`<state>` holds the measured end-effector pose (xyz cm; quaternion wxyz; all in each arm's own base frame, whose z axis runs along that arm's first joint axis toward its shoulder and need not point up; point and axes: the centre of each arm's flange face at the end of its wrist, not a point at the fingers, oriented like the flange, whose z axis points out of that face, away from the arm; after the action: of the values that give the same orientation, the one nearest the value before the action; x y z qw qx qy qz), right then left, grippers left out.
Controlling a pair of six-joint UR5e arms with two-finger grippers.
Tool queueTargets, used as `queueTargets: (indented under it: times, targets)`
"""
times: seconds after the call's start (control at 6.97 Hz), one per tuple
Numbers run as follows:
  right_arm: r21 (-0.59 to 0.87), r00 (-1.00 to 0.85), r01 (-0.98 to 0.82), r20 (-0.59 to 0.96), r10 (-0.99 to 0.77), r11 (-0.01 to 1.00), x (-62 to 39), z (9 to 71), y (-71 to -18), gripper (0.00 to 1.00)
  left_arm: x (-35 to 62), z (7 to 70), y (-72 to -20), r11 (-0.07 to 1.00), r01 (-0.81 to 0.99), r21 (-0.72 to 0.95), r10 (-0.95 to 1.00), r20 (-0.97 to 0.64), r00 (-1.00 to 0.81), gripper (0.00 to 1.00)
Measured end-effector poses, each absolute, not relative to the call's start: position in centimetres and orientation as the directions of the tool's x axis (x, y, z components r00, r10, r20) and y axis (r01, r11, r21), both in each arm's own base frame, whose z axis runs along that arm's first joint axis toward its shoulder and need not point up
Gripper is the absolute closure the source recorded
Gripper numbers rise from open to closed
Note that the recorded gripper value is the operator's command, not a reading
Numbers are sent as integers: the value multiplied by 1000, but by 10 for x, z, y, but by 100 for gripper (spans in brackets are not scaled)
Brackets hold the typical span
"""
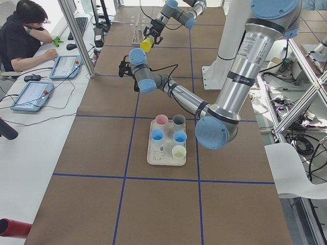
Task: Transfer IKEA cup to right arm and place on rack
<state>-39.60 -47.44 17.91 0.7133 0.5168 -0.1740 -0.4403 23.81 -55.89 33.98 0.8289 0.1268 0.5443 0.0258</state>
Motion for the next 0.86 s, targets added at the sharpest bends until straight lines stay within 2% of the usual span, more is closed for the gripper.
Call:
queueTargets:
  times: [0.29,0.43,0.72,0.86]
  targets:
    - [668,383,741,-502,-776,-66,-315,192,-525,59,171,400,-565,936,64,346,271,-823,499,0]
    - [523,249,839,-613,-750,-149,-275,203,-546,65,158,413,-565,930,53,365,288,-808,514,0]
    - [211,-56,931,-723,-688,-297,-202,229,-586,68,151,420,-562,927,46,373,296,-801,520,0]
    - [72,-196,932,-725,-660,-356,-173,244,-606,68,150,420,-562,927,45,373,298,-801,519,0]
